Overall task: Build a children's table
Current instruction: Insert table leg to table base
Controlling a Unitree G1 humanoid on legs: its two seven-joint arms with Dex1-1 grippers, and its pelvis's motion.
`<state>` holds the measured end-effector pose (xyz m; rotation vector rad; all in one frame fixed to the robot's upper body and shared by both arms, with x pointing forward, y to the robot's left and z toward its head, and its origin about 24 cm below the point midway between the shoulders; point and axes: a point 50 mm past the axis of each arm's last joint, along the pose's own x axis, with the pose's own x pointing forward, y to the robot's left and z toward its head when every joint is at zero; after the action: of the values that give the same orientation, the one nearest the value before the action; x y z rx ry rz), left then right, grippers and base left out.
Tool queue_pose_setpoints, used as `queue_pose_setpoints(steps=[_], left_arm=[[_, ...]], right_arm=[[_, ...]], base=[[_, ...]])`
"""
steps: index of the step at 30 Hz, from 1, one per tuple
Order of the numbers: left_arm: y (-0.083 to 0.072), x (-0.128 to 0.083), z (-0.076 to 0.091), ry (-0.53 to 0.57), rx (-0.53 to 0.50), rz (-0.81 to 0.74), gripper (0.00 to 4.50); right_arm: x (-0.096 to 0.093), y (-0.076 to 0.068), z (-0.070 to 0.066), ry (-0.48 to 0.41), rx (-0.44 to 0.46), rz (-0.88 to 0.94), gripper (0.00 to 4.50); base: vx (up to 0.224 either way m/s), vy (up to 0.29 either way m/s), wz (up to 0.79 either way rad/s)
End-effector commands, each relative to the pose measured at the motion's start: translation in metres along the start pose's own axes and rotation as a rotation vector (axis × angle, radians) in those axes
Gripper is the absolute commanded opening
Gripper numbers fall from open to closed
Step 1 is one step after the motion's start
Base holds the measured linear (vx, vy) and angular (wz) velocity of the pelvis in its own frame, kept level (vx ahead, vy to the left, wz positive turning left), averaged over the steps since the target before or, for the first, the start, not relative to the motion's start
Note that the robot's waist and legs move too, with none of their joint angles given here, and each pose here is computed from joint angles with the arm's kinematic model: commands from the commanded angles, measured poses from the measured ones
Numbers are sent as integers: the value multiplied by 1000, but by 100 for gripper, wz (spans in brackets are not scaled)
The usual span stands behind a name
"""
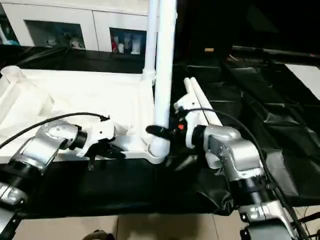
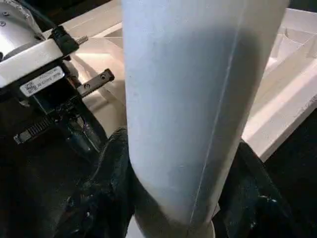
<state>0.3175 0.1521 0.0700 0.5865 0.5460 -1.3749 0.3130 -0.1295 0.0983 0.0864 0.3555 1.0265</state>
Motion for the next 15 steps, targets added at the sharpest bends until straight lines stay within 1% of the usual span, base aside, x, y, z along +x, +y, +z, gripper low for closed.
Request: queue_pose_setpoints(steps=[1,5,8,11,15], left_arm=[[-4,4,-3,20,-4,-13,0],[-5,4,-3,20,0,-16,0],[-6,4,-4,25,-4,-18,0],[-7,4,-4,27,-5,-17,0],[-7,5,-5,28,-8,-11,0]], right_arm=[[-1,-5,0,-10,3,-12,183],[3,-8,-5,-52,59,-18,183],[4,-9,-15,-61,127,-9,183],[4,-9,-18,-58,139,-6,183],[5,-11,-32,-52,158,-18,183]], base=[[0,0,0],[0,0,0],[0,0,0],[0,0,0],[0,0,0]])
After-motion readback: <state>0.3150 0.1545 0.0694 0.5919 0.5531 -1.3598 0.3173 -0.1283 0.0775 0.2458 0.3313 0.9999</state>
